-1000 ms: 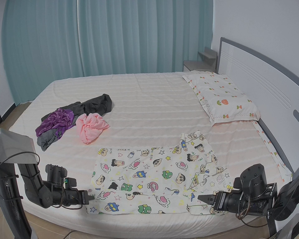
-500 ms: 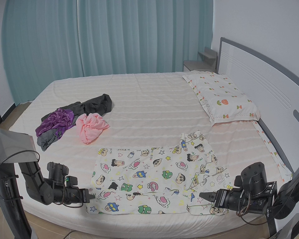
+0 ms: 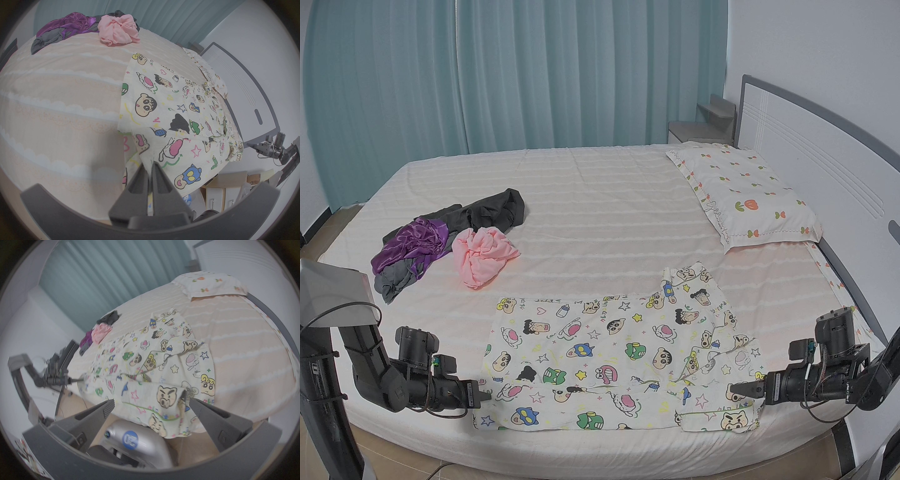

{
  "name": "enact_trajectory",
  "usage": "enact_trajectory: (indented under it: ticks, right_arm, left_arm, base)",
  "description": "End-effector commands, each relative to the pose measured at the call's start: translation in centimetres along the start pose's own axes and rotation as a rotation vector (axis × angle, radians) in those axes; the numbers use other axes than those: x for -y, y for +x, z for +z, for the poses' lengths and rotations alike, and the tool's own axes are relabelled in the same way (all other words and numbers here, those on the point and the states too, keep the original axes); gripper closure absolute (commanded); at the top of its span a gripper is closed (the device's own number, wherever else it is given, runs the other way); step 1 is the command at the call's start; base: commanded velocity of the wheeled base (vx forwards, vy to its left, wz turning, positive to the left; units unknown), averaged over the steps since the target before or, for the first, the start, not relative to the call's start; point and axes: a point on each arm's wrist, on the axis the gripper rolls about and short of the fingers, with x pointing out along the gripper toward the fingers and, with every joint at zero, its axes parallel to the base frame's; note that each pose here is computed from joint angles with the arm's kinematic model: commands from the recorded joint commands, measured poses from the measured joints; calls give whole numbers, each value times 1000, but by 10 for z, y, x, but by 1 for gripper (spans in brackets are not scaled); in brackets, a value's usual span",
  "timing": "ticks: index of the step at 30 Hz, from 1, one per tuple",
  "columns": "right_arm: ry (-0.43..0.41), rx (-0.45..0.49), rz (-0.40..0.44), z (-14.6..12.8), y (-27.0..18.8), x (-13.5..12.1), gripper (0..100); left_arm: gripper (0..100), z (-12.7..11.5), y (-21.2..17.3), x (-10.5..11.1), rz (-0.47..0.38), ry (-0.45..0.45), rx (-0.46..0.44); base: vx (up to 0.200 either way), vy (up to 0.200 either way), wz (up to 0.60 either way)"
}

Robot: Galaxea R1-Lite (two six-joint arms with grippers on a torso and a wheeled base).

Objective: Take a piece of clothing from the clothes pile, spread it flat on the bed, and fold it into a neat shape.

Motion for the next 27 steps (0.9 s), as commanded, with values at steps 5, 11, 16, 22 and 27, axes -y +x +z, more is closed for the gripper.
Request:
enact_trajectory:
  ticks: [5,11,16,22,27]
  right_arm:
    - [-63,-125,22,-21,34,44,0]
    - [-80,-72,100,-20,55,54,0]
    - [-85,-55,125,-24,69,60,0]
    - [-85,-36,169,-28,76,64,0]
    - [-84,3,184,-27,78,68,100]
  left_arm:
    - [100,-1,1,0,0,0,-5]
    - [100,-1,1,0,0,0,-5]
    - [100,-1,1,-1,1,-3,-4]
    - [100,-1,1,-1,1,-3,-4]
    - [100,-1,1,-1,1,-3,-4]
  base:
    - [0,0,0]
    - [0,0,0]
    - [0,0,0]
    - [0,0,0]
    - [0,0,0]
